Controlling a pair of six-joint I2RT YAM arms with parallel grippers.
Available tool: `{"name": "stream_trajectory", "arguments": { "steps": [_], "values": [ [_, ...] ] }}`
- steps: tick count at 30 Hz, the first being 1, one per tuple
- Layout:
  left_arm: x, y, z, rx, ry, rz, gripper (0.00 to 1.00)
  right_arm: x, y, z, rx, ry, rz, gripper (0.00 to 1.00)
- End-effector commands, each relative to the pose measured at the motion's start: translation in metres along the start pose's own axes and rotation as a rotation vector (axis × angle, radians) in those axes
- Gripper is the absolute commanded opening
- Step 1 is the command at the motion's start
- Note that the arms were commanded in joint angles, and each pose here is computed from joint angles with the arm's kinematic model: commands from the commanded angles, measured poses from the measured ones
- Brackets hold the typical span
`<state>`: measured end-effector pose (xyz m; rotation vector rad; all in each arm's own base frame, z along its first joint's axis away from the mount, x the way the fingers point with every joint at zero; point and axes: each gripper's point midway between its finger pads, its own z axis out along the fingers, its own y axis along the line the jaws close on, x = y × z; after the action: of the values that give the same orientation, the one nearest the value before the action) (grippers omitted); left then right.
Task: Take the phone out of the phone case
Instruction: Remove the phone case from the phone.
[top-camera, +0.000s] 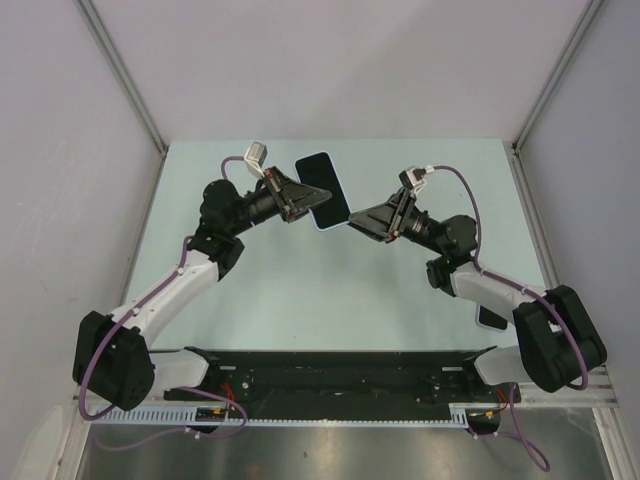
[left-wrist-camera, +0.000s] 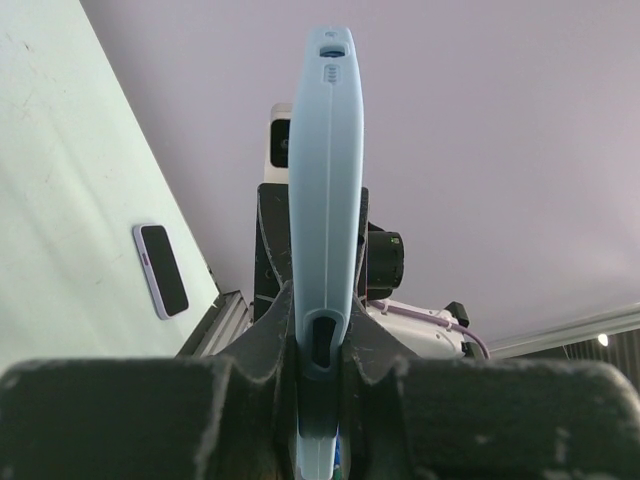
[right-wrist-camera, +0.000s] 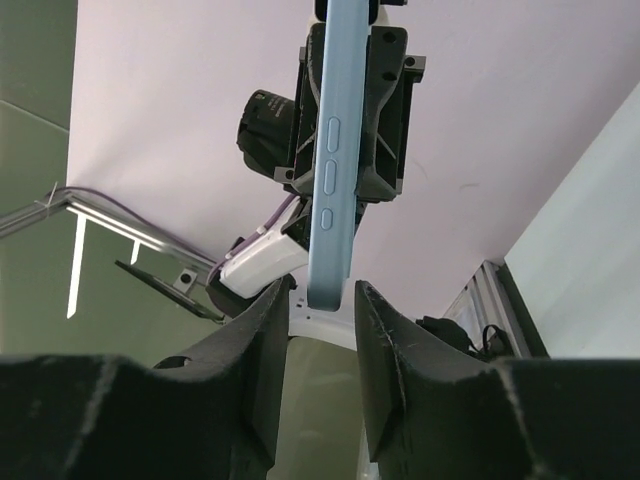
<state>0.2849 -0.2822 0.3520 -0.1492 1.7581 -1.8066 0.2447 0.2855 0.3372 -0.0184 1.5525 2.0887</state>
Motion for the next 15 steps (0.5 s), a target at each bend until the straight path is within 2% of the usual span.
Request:
{"name": "stream_trajectory", "arguments": {
  "steps": [1, 4, 5, 7, 8, 15],
  "values": [
    [-0.008, -0.038, -0.006, 0.110, -0.043, 0.072, 0.00, -0.003, 0.029, 0.008, -0.109, -0.002, -0.051, 0.36],
    [-0.008, -0.036, -0.007, 0.109, -0.039, 0.068, 0.00, -0.005, 0.028, 0.012, -0.110, -0.008, -0.045, 0.34],
    [-0.008, -0.037, -0.007, 0.115, -0.041, 0.070, 0.00, -0.005, 0.026, 0.014, -0.110, -0.010, -0.038, 0.25],
    [-0.008, -0.036, -0.006, 0.118, -0.041, 0.061, 0.00, -0.004, 0.027, 0.017, -0.124, -0.018, -0.016, 0.15],
    [-0.009, -0.038, -0.006, 0.128, -0.043, 0.065, 0.00, -0.002, 0.032, 0.018, -0.150, -0.018, -0.020, 0.00],
    [-0.008, -0.039, -0.006, 0.140, -0.038, 0.057, 0.00, -0.015, 0.047, 0.019, -0.288, -0.100, 0.066, 0.00]
  ]
}}
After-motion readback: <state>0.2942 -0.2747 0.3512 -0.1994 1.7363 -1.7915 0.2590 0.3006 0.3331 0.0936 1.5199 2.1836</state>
